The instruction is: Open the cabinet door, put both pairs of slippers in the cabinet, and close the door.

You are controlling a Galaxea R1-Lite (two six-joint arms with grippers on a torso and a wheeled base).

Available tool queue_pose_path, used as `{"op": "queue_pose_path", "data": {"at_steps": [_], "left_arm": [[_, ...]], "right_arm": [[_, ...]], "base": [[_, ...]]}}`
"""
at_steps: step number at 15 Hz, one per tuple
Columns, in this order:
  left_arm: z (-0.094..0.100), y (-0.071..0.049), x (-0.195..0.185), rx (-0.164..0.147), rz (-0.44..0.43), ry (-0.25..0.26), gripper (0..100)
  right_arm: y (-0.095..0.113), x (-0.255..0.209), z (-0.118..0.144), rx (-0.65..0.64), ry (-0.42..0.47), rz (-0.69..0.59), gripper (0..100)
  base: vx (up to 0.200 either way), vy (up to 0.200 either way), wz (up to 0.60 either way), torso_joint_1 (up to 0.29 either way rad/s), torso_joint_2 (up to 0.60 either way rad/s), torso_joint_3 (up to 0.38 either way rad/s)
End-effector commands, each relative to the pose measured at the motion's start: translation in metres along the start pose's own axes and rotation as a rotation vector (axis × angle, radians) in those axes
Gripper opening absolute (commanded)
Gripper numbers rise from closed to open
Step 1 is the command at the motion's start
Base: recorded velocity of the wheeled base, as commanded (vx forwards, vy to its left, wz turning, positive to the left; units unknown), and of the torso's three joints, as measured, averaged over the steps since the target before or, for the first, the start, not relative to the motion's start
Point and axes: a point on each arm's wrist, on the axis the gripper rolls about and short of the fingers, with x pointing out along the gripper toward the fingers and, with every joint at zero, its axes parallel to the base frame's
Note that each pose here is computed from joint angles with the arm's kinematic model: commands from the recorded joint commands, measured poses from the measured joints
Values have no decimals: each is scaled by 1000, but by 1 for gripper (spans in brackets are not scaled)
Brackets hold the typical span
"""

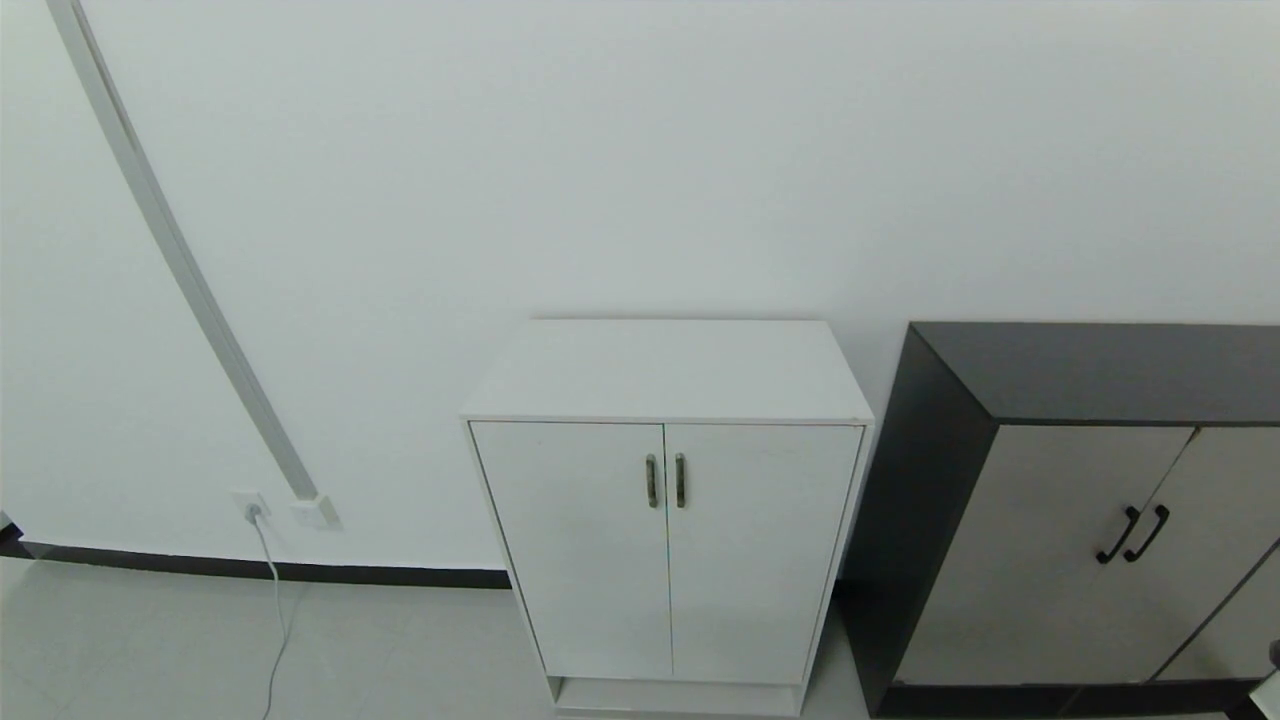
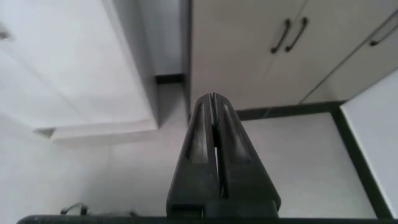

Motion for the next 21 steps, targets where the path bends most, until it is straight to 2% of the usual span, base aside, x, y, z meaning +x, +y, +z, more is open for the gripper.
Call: {"op": "queue_pose_path", "data": {"at_steps": [1,5,9,13,16,21], "left_arm": [[0,0,0,-1,1,0,0],[0,0,0,-2,1,0,0],[0,0,0,-2,1,0,0],[0,0,0,-2,1,0,0],[0,0,0,-2,-1,0,0],[0,0,0,-2,1,1,0]], "right_arm": [[-3,-30,-6,9,-91,72,0],[-4,-46,-29,8,-93,120,0],[-3,-53,-57,-2,-52,208,0],[-4,-56,-58,-17,-83,230,0],[-4,-59,-63,-88,-101,258,0],[-5,-62,-65,-39,-142,175,0]], "base": [[0,0,0,0,0,0],[0,0,0,0,0,0],[0,0,0,0,0,0],[0,0,0,0,0,0],[0,0,0,0,0,0],[0,0,0,0,0,0]]}}
